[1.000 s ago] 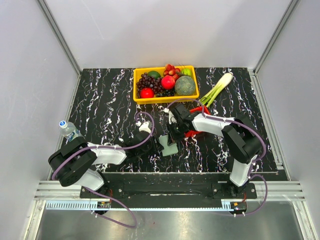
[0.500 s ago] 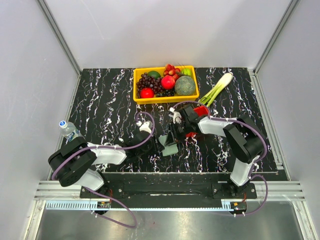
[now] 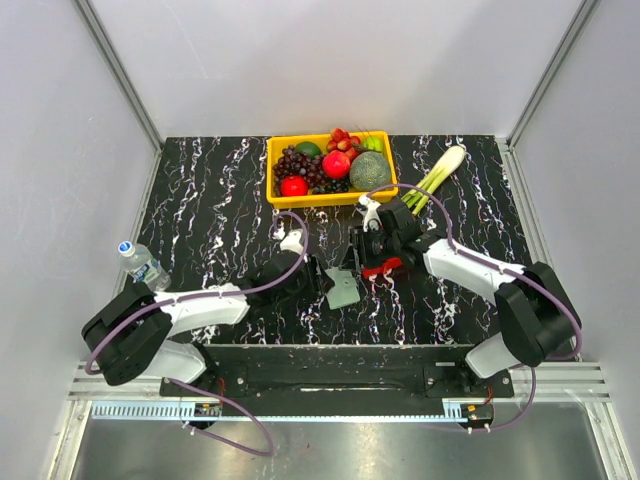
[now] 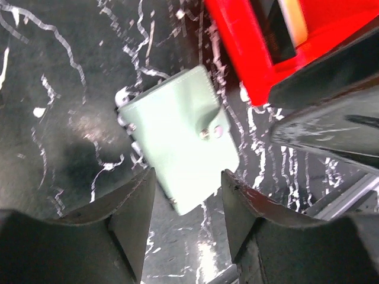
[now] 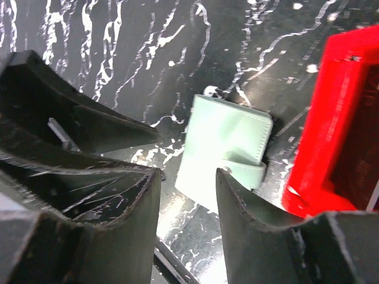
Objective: Put the credit cards into the card holder
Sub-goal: Close the card holder at the center of the board.
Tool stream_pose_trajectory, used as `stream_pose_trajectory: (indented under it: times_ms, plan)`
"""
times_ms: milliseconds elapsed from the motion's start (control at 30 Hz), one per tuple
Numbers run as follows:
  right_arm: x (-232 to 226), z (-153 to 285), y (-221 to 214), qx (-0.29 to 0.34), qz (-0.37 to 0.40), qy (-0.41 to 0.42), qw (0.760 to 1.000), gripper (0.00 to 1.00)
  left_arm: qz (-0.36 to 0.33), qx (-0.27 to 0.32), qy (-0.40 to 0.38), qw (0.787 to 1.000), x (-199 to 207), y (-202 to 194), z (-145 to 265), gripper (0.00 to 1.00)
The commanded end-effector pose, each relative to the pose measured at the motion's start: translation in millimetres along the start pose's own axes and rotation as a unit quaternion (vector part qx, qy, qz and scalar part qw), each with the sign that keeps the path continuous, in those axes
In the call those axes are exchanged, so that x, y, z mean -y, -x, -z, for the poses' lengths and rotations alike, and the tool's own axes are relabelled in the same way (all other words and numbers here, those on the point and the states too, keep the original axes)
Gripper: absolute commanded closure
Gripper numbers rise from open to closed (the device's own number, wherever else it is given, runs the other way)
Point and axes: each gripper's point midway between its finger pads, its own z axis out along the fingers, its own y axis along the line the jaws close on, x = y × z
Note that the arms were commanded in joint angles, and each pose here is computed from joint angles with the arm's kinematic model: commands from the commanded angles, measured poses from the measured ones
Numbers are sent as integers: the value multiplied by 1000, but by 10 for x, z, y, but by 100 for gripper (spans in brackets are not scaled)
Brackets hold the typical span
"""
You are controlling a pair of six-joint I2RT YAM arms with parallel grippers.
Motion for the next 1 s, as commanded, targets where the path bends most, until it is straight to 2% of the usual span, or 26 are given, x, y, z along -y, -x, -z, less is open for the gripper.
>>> stream_pose_trajectory:
  times_ms: [0, 67, 167, 200, 600, 967]
  plan:
    - [331, 119, -2, 22, -6, -78, 997, 55, -22, 29, -49, 998, 413, 349, -26, 47]
    - [439, 132, -71, 18, -19, -102, 994, 61, -26, 12, -47, 998, 456, 369, -120, 48]
    - [564, 127, -180, 10, -25, -125, 992, 76, -27, -11, -45, 999, 477, 350, -275, 51]
    - [586, 121, -203, 7, -28, -128, 991, 78, -26, -24, -51, 998, 502, 318, -301, 53]
    - [687, 152, -228, 11, -40, -136, 990, 80, -17, -94, -65, 993, 479, 68, -423, 59]
    - [645, 122, -253, 2, -41, -119, 992, 79, -9, -78, -57, 995, 472, 137, -488, 63]
